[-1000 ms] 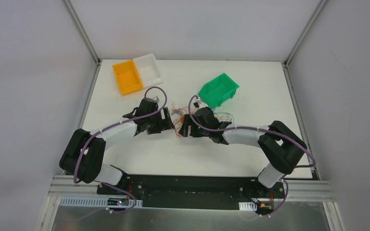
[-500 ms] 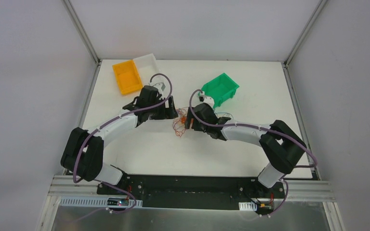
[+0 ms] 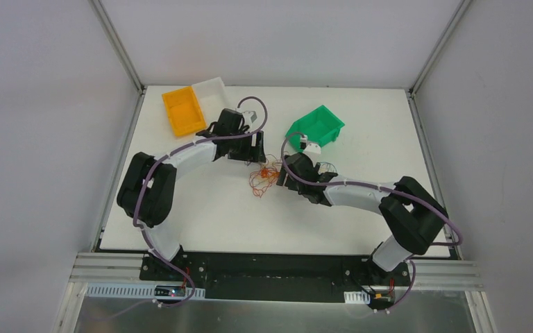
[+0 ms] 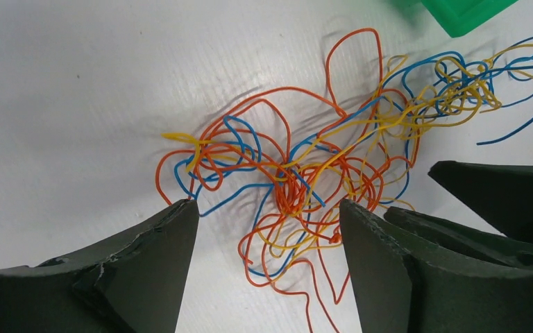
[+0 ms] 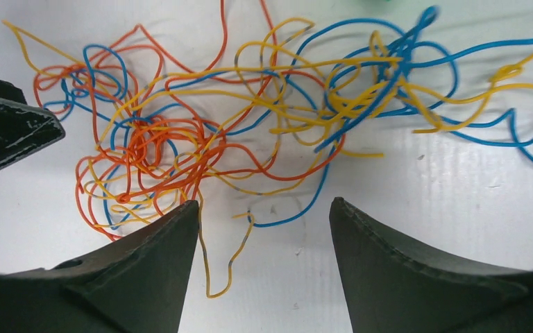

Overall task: Untangle the cables
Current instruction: Untie the cable.

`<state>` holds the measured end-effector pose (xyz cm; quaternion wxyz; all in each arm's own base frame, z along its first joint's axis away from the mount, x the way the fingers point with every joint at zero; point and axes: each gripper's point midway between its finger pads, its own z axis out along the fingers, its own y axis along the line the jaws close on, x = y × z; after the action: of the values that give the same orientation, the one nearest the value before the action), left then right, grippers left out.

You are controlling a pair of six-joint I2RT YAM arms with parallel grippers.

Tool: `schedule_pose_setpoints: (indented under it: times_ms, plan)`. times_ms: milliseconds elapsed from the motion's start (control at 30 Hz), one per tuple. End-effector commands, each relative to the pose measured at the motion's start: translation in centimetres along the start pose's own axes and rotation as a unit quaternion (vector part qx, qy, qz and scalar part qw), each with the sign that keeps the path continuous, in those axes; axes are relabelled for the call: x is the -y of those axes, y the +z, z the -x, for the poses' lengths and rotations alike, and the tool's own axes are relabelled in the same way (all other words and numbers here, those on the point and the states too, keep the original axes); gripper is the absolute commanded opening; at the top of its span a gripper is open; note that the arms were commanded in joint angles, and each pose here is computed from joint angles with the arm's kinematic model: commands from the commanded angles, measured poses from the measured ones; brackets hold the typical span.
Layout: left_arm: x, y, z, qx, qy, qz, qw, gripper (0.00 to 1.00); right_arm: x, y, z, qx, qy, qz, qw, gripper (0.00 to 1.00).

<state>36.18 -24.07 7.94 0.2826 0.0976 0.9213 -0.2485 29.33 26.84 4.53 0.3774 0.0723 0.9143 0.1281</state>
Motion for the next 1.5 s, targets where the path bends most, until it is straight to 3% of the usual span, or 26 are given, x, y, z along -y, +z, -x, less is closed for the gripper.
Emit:
schedule_pose_setpoints:
  times_ms: [0, 233, 700, 800, 900, 1000, 1233, 1333, 1467]
  plan:
    - [1.2, -0.1, 2.2, 0.008, 0.082, -0.019, 0.996, 0.76, -0.4, -1.4, 3.9, 0.068, 0.053, 0.021, 0.996, 0.72]
    - [2.6, 1.5, 1.4, -0.004, 0.208, -0.022, 0.978, 0.77, 0.2, -2.6, 5.0, 0.098, 0.076, 0.047, 0.991, 0.73]
    - [2.6, 4.7, -1.1, -0.072, 0.242, -0.024, 0.967, 0.74, 1.5, -3.6, 6.2, 0.124, 0.096, 0.059, 0.986, 0.74]
    - [2.5, 5.1, -1.1, -0.075, 0.237, -0.023, 0.968, 0.68, 1.6, -3.6, 6.2, 0.122, 0.098, 0.06, 0.986, 0.74]
    - [2.4, 5.2, -1.2, -0.083, 0.23, -0.02, 0.969, 0.37, 1.6, -3.5, 6.3, 0.12, 0.1, 0.061, 0.986, 0.74]
    - [2.4, 4.8, -1.6, -0.087, 0.21, -0.015, 0.974, 0.0, 1.3, -3.3, 6.0, 0.111, 0.1, 0.066, 0.987, 0.74]
    - [4.4, 1.5, -1.6, -0.026, 0.047, -0.016, 0.998, 0.0, -1.2, -1.5, 3.7, 0.024, 0.101, 0.119, 0.987, 0.74]
    - [4.8, 1.2, -2.7, -0.006, -0.026, -0.031, 0.999, 0.0, -2.2, -1.1, 2.6, -0.01, 0.101, 0.14, 0.985, 0.74]
    - [5.1, 1.7, -3.9, 0.022, -0.073, -0.056, 0.996, 0.0, -3.5, -0.1, 0.7, -0.06, 0.105, 0.158, 0.98, 0.71]
